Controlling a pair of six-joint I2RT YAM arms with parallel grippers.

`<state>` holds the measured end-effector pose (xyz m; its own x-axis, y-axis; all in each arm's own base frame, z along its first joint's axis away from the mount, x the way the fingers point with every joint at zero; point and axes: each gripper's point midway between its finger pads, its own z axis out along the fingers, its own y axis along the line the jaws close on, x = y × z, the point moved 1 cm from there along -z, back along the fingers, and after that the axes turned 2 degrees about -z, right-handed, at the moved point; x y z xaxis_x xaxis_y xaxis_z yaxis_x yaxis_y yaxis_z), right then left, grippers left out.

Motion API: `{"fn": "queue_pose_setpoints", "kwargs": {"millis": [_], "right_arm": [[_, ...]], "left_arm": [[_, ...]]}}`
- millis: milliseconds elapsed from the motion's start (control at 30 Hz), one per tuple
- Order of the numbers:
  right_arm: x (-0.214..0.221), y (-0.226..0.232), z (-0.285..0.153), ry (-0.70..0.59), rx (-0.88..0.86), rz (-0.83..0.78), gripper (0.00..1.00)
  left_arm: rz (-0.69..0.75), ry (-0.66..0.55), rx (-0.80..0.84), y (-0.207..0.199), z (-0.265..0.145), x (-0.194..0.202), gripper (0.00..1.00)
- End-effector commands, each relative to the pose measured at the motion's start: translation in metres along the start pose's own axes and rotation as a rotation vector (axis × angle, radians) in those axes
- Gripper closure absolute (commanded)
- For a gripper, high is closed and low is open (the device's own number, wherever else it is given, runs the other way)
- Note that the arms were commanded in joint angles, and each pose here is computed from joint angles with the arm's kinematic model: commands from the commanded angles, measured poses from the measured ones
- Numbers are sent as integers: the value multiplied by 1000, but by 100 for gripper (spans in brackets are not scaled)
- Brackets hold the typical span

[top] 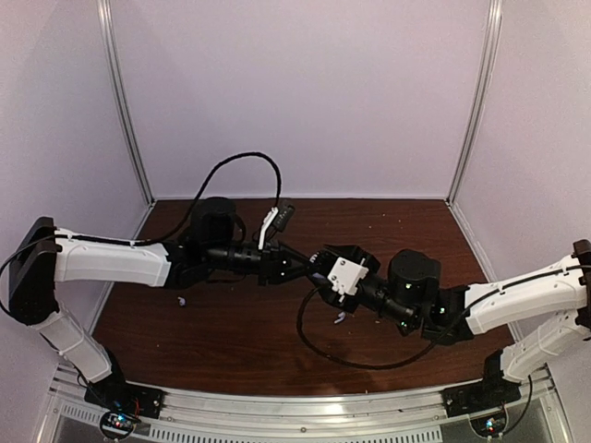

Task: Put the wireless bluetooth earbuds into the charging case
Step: Pass from the right arm to the left, then pass from the left arm to the right

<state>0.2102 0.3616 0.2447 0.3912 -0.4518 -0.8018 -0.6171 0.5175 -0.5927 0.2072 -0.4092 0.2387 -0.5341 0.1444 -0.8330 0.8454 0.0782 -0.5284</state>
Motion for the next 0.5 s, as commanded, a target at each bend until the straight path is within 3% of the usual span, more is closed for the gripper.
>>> {"fn": "queue_pose_setpoints", "kwargs": {"millis": [0, 200, 467], "right_arm": [[-9, -5, -20, -46, -21, 32, 31], [-12, -6, -40, -60, -55, 16, 27], [-2, 8, -49, -12, -9, -121, 33]], "left_arm": [[77, -19, 26, -15, -6, -24, 89], [-4, 32, 44, -13, -15, -24, 90], [-194, 120, 196, -36, -35, -25, 91]]}}
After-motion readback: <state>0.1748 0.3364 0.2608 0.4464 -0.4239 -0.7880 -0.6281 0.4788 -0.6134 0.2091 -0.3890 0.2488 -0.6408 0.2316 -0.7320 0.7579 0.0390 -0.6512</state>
